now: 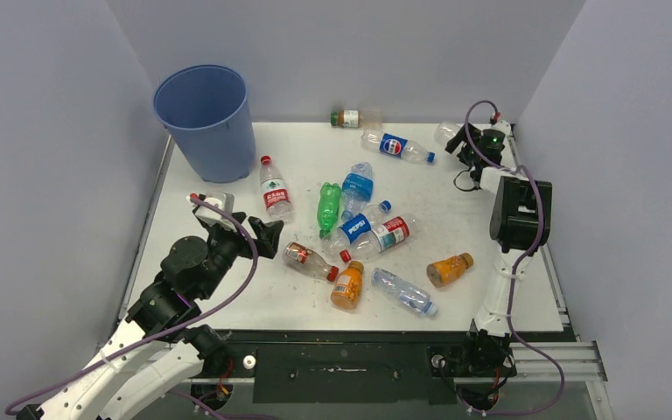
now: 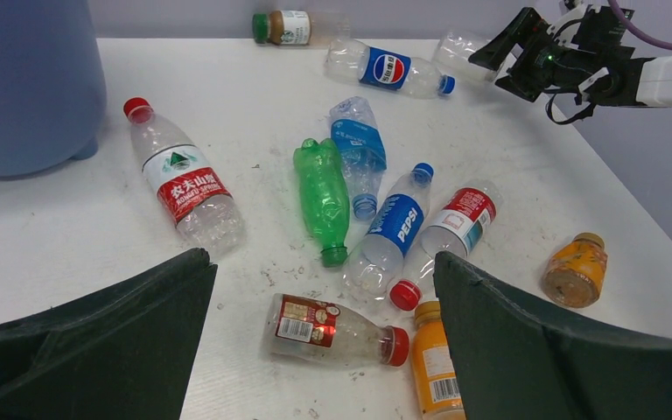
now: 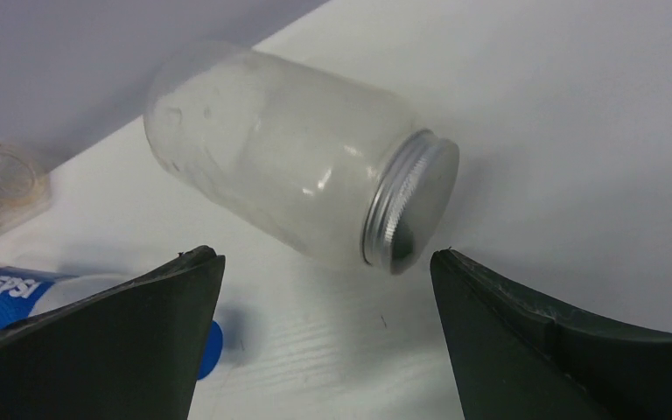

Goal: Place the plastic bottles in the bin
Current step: Pick up the plastic bottle at the center of the board.

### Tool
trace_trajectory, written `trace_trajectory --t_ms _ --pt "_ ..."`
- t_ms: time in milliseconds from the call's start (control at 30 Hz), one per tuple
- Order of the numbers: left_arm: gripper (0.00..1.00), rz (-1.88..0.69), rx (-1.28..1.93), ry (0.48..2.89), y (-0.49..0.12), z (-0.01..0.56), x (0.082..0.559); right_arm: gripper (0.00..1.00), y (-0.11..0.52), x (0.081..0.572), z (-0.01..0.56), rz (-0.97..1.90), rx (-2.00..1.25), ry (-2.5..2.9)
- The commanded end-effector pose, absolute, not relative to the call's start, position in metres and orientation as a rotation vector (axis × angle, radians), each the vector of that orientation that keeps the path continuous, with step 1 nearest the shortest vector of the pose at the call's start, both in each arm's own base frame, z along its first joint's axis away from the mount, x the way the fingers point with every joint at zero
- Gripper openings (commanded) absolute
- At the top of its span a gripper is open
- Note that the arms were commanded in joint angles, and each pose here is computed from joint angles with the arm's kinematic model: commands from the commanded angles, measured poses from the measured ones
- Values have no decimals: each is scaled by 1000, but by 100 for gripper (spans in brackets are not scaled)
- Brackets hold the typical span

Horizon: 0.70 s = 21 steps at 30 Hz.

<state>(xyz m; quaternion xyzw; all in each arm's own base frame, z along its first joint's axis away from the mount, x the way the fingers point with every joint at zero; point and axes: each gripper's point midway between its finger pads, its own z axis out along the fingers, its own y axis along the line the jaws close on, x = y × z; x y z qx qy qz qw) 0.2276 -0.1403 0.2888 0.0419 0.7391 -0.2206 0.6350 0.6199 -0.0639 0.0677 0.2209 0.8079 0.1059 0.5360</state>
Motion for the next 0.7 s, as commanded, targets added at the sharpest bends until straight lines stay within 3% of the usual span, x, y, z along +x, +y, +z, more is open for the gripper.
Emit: trace_trajectory --t_ms 0,467,667 --pt "96 -556 108 1629 -147 306 228 91 -57 614 91 275 466 1870" --pt "96 -586 100 1595 -145 315 223 90 -78 571 147 189 611 1770" --pt "96 -610 86 1594 -145 317 224 90 -44 492 170 156 908 1745"
